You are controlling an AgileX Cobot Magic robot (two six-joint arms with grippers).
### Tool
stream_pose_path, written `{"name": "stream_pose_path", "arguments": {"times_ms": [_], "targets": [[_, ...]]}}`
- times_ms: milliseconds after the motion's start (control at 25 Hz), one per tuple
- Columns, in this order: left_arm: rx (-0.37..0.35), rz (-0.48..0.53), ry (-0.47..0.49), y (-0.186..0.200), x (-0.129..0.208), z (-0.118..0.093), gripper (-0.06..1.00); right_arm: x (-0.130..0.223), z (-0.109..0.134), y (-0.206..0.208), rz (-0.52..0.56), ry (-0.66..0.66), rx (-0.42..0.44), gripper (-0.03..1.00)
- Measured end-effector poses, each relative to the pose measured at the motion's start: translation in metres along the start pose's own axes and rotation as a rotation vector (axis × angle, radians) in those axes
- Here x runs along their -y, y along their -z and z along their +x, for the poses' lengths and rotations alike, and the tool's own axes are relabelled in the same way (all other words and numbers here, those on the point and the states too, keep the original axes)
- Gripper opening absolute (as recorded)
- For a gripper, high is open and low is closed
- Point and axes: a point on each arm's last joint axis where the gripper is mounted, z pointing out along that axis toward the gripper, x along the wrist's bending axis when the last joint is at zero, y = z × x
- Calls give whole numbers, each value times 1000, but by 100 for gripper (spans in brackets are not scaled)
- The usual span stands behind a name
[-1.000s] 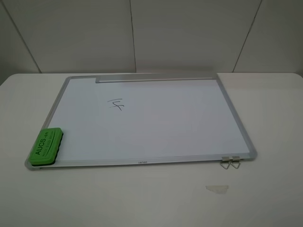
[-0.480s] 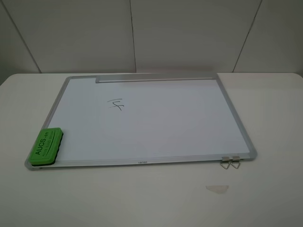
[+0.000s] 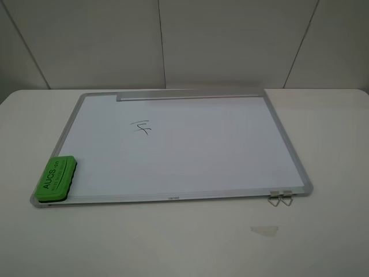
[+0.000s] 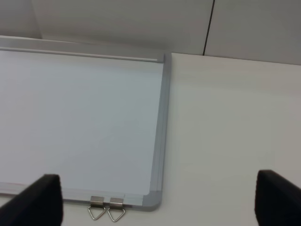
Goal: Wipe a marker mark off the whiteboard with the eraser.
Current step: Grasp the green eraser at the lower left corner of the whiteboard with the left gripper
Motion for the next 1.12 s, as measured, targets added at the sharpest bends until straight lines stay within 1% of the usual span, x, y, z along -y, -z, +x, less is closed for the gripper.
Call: {"name": "stream_pose_path", "arguments": {"times_ms": [120, 280, 360, 480, 600, 720, 760, 880, 1000, 1120], "targets": [[-6, 67, 14, -2, -26, -3, 75, 0, 0, 0, 0, 0, 0, 81], [-20, 186, 20, -20, -59, -7, 75, 0, 0, 0, 0, 0, 0, 81], [-31, 262, 21, -36, -72, -8, 75, 0, 0, 0, 0, 0, 0, 81], [-55, 399, 41, -69, -87, -9, 75, 0, 0, 0, 0, 0, 0, 81], [-81, 534, 68, -104, -91, -9, 75, 0, 0, 0, 0, 0, 0, 81], [-102, 628, 87, -135, -91, -9, 75, 0, 0, 0, 0, 0, 0, 81], [-107, 651, 90, -145, -91, -9, 75, 0, 0, 0, 0, 0, 0, 81], [-115, 675, 96, -170, -91, -8, 75, 0, 0, 0, 0, 0, 0, 81], [-119, 680, 106, -193, -90, -8, 75, 0, 0, 0, 0, 0, 0, 81], [-125, 709, 128, -214, -86, -8, 75, 0, 0, 0, 0, 0, 0, 81]]}}
